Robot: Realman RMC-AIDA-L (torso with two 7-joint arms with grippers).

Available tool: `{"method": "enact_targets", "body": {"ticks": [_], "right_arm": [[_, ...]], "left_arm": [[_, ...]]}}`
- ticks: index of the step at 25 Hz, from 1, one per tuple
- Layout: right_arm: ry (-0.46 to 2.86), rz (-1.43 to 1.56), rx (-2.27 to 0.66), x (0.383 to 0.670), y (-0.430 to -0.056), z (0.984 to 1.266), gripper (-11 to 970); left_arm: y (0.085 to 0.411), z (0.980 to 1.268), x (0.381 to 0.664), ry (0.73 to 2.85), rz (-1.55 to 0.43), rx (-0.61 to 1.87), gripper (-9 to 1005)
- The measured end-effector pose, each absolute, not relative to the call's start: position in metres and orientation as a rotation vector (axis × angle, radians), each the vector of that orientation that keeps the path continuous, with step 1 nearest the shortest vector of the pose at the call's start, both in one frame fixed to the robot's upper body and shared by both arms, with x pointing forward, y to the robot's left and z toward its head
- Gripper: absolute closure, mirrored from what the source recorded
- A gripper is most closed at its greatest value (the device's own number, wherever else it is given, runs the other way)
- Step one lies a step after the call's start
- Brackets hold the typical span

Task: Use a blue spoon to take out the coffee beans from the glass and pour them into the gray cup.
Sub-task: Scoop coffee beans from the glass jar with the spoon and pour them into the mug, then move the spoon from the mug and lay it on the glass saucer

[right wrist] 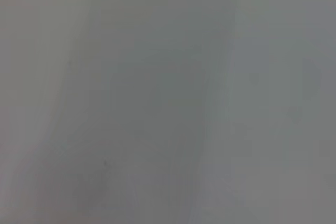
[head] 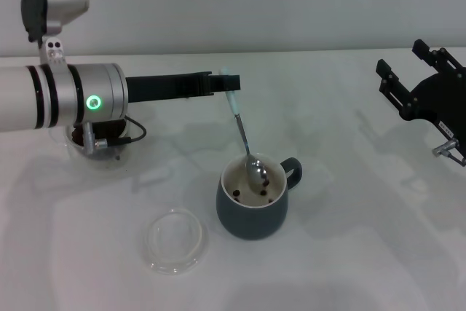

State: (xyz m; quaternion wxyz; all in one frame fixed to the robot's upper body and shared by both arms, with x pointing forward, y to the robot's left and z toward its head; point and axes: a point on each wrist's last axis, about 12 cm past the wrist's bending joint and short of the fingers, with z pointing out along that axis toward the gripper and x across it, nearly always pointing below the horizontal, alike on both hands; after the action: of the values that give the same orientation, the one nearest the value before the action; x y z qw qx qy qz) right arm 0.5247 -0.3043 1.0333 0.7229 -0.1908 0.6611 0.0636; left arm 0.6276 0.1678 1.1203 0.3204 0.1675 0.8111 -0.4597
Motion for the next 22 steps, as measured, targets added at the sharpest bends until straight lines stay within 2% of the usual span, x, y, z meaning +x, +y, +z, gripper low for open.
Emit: {"method": "enact_targets", "body": {"ticks": [13,22], "right_arm": [[1.461,0.137,-0.416,0.524,-0.305,1.033,282],[1.454,0.138,-0.416,0.525,-0.305,1.034,281]], "left_arm": [[0.18,1.137,0.623,2.066,-1.233,0.429,864],[0.223,1.143,0.604,2.028,-1.211,0.312,862]]}}
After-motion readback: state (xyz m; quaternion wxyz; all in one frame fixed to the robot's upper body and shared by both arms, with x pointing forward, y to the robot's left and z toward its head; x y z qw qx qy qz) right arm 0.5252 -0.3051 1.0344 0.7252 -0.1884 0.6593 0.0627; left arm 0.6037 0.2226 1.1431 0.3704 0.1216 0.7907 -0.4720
